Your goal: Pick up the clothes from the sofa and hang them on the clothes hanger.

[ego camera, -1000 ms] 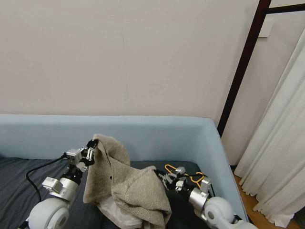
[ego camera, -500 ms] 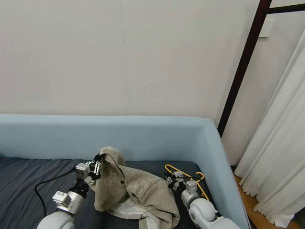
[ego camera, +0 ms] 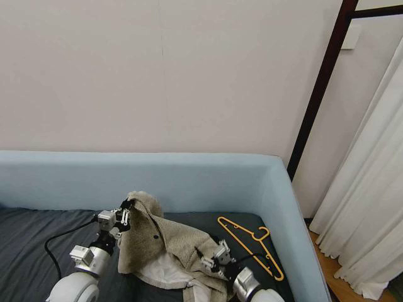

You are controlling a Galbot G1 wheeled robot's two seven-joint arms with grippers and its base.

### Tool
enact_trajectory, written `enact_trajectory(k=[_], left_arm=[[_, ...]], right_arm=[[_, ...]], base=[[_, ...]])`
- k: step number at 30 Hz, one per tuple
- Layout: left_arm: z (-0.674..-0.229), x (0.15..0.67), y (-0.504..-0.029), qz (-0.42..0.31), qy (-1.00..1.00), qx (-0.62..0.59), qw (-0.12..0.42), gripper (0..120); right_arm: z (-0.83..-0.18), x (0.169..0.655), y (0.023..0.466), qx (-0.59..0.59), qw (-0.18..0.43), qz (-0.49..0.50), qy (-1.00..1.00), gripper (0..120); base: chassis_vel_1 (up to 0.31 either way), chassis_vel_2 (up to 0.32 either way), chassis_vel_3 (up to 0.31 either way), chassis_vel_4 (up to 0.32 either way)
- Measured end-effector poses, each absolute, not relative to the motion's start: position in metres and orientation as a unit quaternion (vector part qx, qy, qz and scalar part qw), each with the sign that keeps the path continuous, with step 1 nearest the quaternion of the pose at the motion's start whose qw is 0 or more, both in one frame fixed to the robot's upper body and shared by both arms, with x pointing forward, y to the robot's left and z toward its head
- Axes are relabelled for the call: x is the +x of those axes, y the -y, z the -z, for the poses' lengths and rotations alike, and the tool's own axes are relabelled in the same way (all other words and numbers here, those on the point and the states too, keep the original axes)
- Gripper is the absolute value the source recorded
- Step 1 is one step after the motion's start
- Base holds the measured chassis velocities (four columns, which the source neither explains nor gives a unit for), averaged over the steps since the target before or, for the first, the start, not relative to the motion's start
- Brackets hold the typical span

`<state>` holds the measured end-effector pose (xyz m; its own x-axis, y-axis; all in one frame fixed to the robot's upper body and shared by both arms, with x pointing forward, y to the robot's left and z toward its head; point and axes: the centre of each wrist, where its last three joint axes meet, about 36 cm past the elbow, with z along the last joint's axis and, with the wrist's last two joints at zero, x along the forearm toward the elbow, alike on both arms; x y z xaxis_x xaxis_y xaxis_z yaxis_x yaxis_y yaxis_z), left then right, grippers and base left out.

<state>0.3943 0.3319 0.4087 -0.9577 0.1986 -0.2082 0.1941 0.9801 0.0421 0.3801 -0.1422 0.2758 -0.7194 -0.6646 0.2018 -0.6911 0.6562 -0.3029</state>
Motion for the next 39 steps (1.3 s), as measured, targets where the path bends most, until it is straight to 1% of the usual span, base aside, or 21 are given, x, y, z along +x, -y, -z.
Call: enact_trajectory(k=[1, 2, 4, 6, 7, 11, 17, 19, 21, 22, 24, 26, 27, 29, 30, 31, 32, 35, 36, 37, 39], left_arm=[[-0.411, 0.394, -0.331, -0.009, -0.989, 0.100, 0.108, 0], [-0.411, 0.394, -0.331, -0.009, -0.989, 0.100, 0.108, 0], [-0.415, 0.393, -0.330, -0.007, -0.989, 0.100, 0.110, 0], [-0.418, 0.392, -0.330, -0.005, -0.989, 0.099, 0.112, 0], [-0.418, 0.392, -0.330, -0.005, -0.989, 0.099, 0.112, 0], [-0.420, 0.392, -0.330, -0.002, -0.989, 0.096, 0.113, 0], [-0.421, 0.393, -0.330, -0.001, -0.989, 0.094, 0.112, 0], [-0.421, 0.394, -0.329, 0.001, -0.989, 0.093, 0.113, 0], [-0.421, 0.395, -0.329, 0.002, -0.989, 0.092, 0.112, 0], [-0.421, 0.395, -0.329, 0.002, -0.989, 0.092, 0.112, 0], [-0.420, 0.396, -0.330, 0.002, -0.990, 0.091, 0.111, 0], [-0.419, 0.397, -0.330, 0.002, -0.990, 0.090, 0.110, 0], [-0.419, 0.397, -0.330, 0.002, -0.990, 0.090, 0.110, 0], [-0.419, 0.398, -0.330, 0.002, -0.990, 0.090, 0.111, 0], [-0.419, 0.398, -0.331, 0.002, -0.990, 0.090, 0.111, 0], [-0.419, 0.399, -0.331, 0.002, -0.990, 0.089, 0.111, 0], [-0.419, 0.399, -0.331, 0.002, -0.990, 0.089, 0.111, 0], [-0.420, 0.400, -0.332, 0.003, -0.990, 0.088, 0.111, 0], [-0.420, 0.401, -0.332, 0.003, -0.990, 0.088, 0.112, 0], [-0.420, 0.401, -0.332, 0.003, -0.990, 0.088, 0.112, 0], [-0.420, 0.402, -0.332, 0.004, -0.990, 0.088, 0.112, 0]], right_arm=[[-0.272, 0.379, 0.137, 0.376, 0.037, -0.193, 0.906, 93], [-0.272, 0.379, 0.137, 0.376, 0.037, -0.193, 0.906, 93], [-0.269, 0.376, 0.127, 0.365, 0.040, -0.224, 0.903, 99], [-0.269, 0.373, 0.116, 0.336, 0.044, -0.261, 0.904, 100], [-0.269, 0.373, 0.116, 0.336, 0.044, -0.261, 0.904, 100], [-0.264, 0.360, 0.092, 0.296, 0.044, -0.282, 0.912, 100], [-0.255, 0.355, 0.075, 0.255, 0.038, -0.308, 0.916, 99], [-0.251, 0.350, 0.067, 0.244, 0.033, -0.324, 0.914, 94], [-0.248, 0.343, 0.058, 0.243, 0.032, -0.328, 0.912, 86], [-0.248, 0.343, 0.058, 0.243, 0.032, -0.328, 0.912, 86], [-0.244, 0.337, 0.048, 0.237, 0.036, -0.328, 0.914, 75], [-0.241, 0.337, 0.040, 0.229, 0.039, -0.327, 0.916, 67], [-0.241, 0.337, 0.040, 0.229, 0.039, -0.327, 0.916, 67], [-0.239, 0.339, 0.035, 0.222, 0.039, -0.325, 0.918, 57], [-0.239, 0.340, 0.034, 0.220, 0.039, -0.325, 0.919, 56], [-0.240, 0.341, 0.034, 0.215, 0.038, -0.325, 0.920, 50], [-0.240, 0.341, 0.034, 0.215, 0.038, -0.325, 0.920, 50], [-0.241, 0.341, 0.039, 0.207, 0.039, -0.328, 0.921, 36], [-0.240, 0.340, 0.043, 0.205, 0.039, -0.327, 0.922, 29], [-0.240, 0.340, 0.043, 0.205, 0.039, -0.327, 0.922, 29], [-0.243, 0.340, 0.050, 0.208, 0.033, -0.315, 0.925, 20]], base=[[0.000, 0.000, 0.000, 0.000], [0.000, 0.000, 0.000, 0.000], [0.000, 0.000, 0.000, 0.000], [0.000, 0.000, 0.000, 0.000], [0.000, 0.000, 0.000, 0.000], [0.000, 0.000, 0.000, 0.000], [0.000, 0.000, 0.000, 0.000], [0.000, 0.000, 0.000, 0.000], [0.000, 0.000, 0.000, 0.000], [0.000, 0.000, 0.000, 0.000], [0.000, 0.000, 0.000, 0.000], [0.000, 0.000, 0.000, 0.000], [0.000, 0.000, 0.000, 0.000], [0.000, 0.000, 0.000, 0.000], [0.000, 0.000, 0.000, 0.000], [0.000, 0.000, 0.000, 0.000], [0.000, 0.000, 0.000, 0.000], [0.000, 0.000, 0.000, 0.000], [0.000, 0.000, 0.000, 0.000], [0.000, 0.000, 0.000, 0.000], [0.000, 0.000, 0.000, 0.000]])
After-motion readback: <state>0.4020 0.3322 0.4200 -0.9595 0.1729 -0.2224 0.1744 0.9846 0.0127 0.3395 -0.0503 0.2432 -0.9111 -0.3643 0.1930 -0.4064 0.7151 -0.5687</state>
